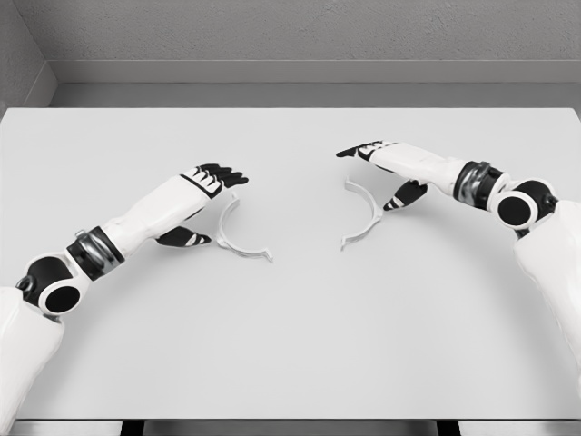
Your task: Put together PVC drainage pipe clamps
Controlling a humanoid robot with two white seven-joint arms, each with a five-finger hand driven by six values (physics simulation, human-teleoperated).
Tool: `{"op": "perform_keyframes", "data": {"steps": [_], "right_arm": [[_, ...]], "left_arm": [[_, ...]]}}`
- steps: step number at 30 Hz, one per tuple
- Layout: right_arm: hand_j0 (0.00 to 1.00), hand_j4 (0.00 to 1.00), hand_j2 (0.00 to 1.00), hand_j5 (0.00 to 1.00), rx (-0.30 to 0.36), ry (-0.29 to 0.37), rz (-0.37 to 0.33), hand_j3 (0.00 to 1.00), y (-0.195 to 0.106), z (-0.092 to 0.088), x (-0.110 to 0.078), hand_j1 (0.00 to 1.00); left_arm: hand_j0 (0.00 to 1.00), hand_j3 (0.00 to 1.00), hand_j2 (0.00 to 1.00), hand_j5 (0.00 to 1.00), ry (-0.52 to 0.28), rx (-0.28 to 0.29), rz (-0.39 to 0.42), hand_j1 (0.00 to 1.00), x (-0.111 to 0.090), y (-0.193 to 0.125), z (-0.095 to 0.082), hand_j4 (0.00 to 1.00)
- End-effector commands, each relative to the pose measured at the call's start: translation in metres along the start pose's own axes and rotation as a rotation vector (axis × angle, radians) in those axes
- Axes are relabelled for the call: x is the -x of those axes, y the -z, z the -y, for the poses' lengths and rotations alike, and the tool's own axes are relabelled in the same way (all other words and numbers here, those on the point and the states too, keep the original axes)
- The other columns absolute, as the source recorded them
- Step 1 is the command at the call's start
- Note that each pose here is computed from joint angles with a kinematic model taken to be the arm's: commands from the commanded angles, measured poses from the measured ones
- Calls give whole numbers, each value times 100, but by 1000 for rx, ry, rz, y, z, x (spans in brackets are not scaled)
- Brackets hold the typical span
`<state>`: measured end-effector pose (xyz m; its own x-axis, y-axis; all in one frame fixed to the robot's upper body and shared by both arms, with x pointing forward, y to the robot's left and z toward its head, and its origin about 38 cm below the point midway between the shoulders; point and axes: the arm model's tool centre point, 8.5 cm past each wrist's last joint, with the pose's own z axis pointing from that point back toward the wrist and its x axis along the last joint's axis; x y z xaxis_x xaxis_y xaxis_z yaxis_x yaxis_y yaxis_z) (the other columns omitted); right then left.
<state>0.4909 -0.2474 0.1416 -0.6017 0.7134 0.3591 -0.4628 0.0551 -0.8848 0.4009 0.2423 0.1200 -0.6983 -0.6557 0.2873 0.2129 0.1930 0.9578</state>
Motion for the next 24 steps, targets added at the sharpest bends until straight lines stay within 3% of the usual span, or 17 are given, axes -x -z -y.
{"op": "perform_keyframes", "data": {"steps": [1,24], "right_arm": [[100,100,100,100,4,4,3,100,1,0,-1,100],[100,100,100,100,2,1,22,100,6,-1,-8,100]], "left_arm": [[100,100,100,100,-6,-5,0,100,0,0,-1,100],[100,100,100,100,-11,1,9,100,-3,5,4,100]]}}
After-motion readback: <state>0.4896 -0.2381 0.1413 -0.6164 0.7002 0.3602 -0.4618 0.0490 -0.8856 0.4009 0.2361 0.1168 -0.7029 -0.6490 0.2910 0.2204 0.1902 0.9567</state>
